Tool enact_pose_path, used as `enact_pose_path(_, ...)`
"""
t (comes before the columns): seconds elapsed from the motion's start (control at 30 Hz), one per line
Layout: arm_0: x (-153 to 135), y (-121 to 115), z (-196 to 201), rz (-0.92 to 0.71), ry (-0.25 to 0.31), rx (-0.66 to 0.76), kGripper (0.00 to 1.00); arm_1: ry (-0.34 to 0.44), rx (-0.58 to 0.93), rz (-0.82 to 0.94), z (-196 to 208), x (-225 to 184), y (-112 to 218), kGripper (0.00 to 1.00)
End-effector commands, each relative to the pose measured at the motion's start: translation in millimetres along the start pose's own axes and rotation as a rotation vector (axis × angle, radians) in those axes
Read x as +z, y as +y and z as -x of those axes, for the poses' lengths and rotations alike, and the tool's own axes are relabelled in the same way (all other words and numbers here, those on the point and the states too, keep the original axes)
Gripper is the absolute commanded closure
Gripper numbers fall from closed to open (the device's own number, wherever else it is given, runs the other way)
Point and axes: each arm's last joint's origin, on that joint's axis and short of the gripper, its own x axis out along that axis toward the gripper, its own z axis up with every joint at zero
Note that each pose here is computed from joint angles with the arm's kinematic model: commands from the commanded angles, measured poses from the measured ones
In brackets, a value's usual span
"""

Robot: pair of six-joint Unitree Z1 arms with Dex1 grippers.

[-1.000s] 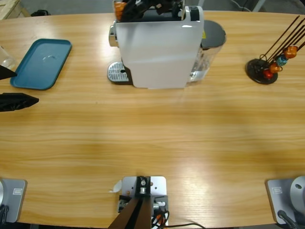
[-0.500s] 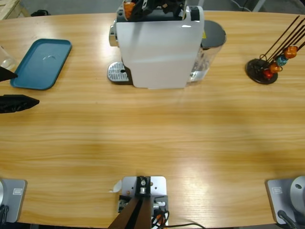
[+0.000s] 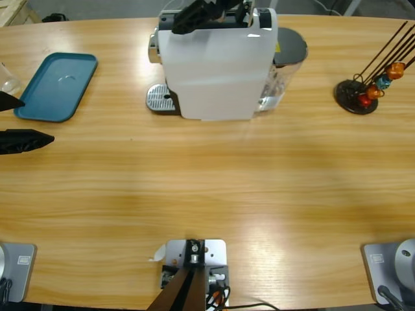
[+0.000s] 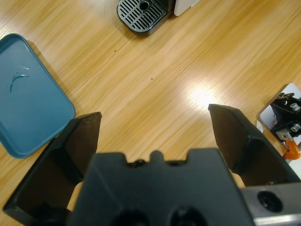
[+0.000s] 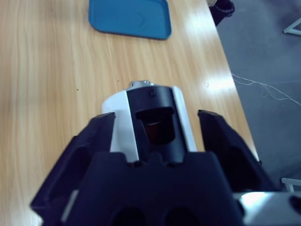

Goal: Pour coffee

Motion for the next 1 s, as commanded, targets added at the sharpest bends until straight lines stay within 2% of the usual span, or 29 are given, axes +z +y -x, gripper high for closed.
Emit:
enact_pose_path(0.03,-2,-2,-3,-0.007,0.003,-0.012,0.009,0.072,0.056,-0.191,14,55,55,0.115)
enact_pose_path(0.1,-1,-2,-1,-0.008,-0.007,-0.011,0.009,0.127,-0.004,-0.351,16,61,69,0.143)
enact_pose_path(0.13,-1,-2,0,-0.008,-0.011,-0.011,0.009,0.154,-0.042,-0.413,15,60,74,0.279)
enact_pose_path(0.17,-2,-2,1,-0.008,-0.013,-0.011,0.009,0.156,-0.083,-0.462,18,62,77,0.508)
enact_pose_path(0.2,-3,-2,1,-0.008,-0.014,-0.011,0.009,0.137,-0.121,-0.513,24,65,79,0.836)
enact_pose_path(0.23,-5,-2,2,-0.008,-0.015,-0.011,0.009,0.128,-0.147,-0.568,29,63,82,1.000)
enact_pose_path(0.33,-6,-2,4,-0.009,-0.024,-0.010,0.009,0.113,-0.223,-0.766,55,50,90,1.000)
enact_pose_path(0.47,-5,-2,6,-0.009,-0.032,-0.011,0.009,0.180,-0.388,-0.990,77,22,99,1.000)
enact_pose_path(0.57,-7,-2,7,-0.009,-0.034,-0.013,0.009,0.195,-0.467,-1.073,91,2,108,1.000)
enact_pose_path(0.7,-7,-2,9,-0.008,-0.042,-0.012,0.009,0.157,-0.544,-1.134,106,-10,102,1.000)
enact_pose_path(0.8,-5,-2,10,-0.008,-0.049,-0.012,0.009,0.079,-0.625,-1.183,118,-11,89,1.000)
enact_pose_path(0.93,-5,-2,11,-0.007,-0.049,-0.012,0.009,-0.153,-0.637,-1.241,109,1,58,1.000)
enact_pose_path(1.0,-5,-3,13,-0.008,-0.057,-0.011,0.009,-0.191,-0.633,-1.267,96,8,50,1.000)
